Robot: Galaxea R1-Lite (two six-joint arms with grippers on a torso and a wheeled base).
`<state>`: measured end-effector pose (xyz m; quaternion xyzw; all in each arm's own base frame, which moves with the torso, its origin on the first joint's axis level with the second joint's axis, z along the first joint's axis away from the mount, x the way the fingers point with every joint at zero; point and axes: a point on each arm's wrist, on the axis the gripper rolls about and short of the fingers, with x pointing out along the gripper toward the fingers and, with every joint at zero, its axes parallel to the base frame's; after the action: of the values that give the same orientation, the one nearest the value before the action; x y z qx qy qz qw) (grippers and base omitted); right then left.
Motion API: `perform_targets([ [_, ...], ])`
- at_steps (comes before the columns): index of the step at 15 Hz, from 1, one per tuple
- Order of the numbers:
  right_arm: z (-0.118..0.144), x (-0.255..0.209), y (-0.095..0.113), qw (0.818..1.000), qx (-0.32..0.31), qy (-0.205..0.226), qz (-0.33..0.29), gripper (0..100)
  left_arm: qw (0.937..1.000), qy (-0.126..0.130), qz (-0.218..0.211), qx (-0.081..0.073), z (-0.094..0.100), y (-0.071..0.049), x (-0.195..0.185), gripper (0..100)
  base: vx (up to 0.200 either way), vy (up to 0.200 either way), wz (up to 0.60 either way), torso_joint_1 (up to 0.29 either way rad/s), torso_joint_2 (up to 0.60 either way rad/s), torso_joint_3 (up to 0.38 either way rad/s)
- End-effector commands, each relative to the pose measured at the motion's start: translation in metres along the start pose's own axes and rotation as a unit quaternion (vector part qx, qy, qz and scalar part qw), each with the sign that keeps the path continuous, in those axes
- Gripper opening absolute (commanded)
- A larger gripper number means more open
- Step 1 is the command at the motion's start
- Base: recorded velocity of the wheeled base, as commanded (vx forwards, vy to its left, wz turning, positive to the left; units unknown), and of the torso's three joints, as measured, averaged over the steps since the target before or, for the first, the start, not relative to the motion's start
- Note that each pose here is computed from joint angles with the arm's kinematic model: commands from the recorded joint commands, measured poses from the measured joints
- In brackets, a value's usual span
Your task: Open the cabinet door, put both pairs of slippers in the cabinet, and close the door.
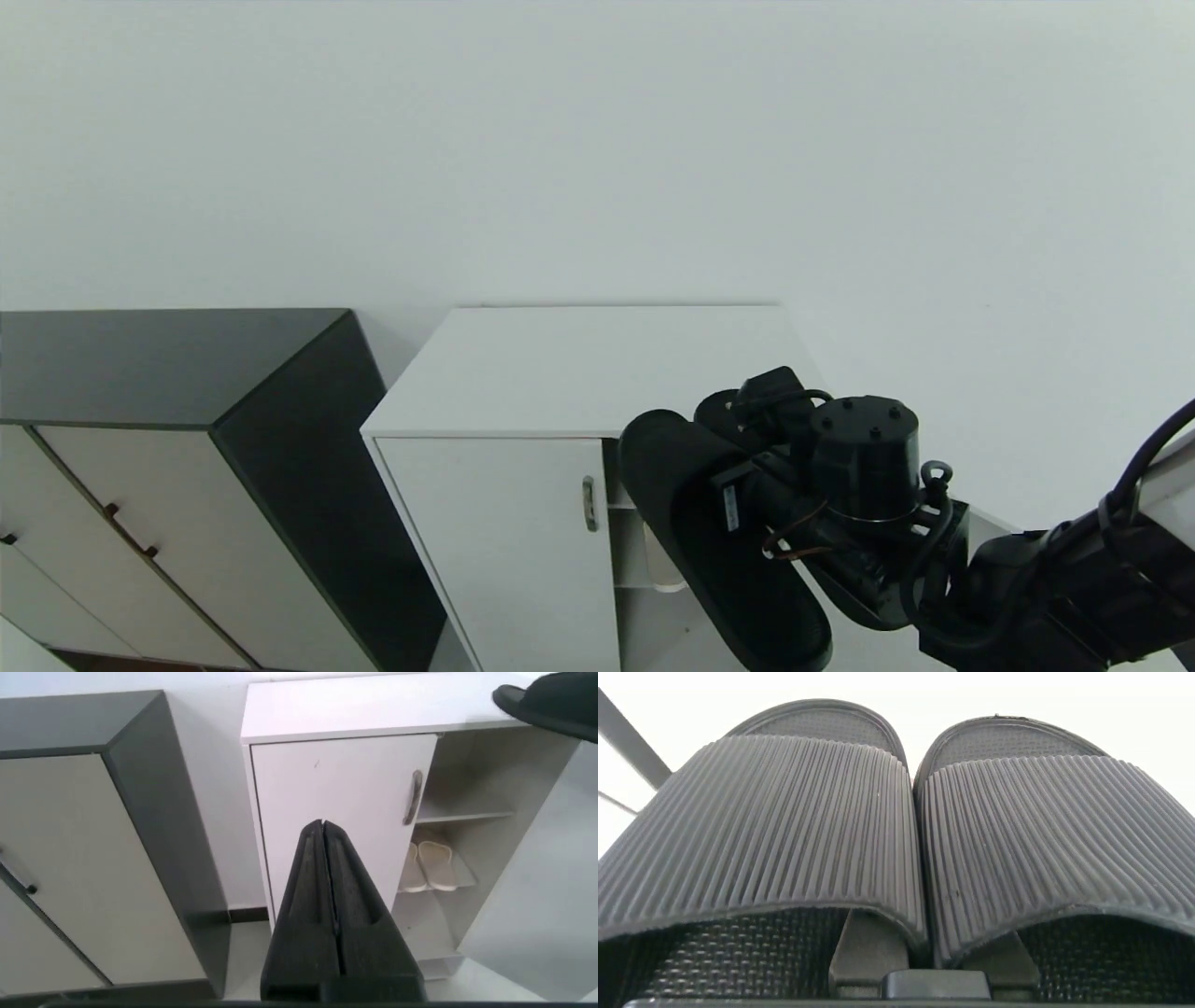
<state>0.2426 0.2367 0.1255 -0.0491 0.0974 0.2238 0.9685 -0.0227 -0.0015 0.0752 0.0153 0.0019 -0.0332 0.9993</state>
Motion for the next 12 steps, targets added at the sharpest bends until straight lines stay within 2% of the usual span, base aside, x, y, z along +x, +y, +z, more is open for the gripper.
perform_targets([
  [1, -0.001, -0.001, 0.0, 1.0, -0.001, 0.002, 0.001, 0, 1.0, 0.0, 0.0, 0.0, 0.0, 0.0, 0.0, 0, 0.0, 0.0, 0.0, 0.0, 0.0, 0.0],
  [6, -0.003, -0.001, -0.003, 1.0, -0.005, -0.003, 0.0, 0, 1.0, 0.0, 0.0, 0.0, 0.0, 0.0, 0.0, 0, 0.0, 0.0, 0.0, 0.0, 0.0, 0.0],
  [9, -0.013, -0.009, -0.003, 0.999, -0.033, -0.007, 0.023, 0, 1.0, 0.0, 0.0, 0.0, 0.0, 0.0, 0.0, 0, 0.0, 0.0, 0.0, 0.0, 0.0, 0.0],
  [12, -0.013, -0.011, -0.002, 0.999, -0.032, -0.015, 0.03, 0, 1.0, 0.0, 0.0, 0.0, 0.0, 0.0, 0.0, 0, 0.0, 0.0, 0.0, 0.0, 0.0, 0.0],
])
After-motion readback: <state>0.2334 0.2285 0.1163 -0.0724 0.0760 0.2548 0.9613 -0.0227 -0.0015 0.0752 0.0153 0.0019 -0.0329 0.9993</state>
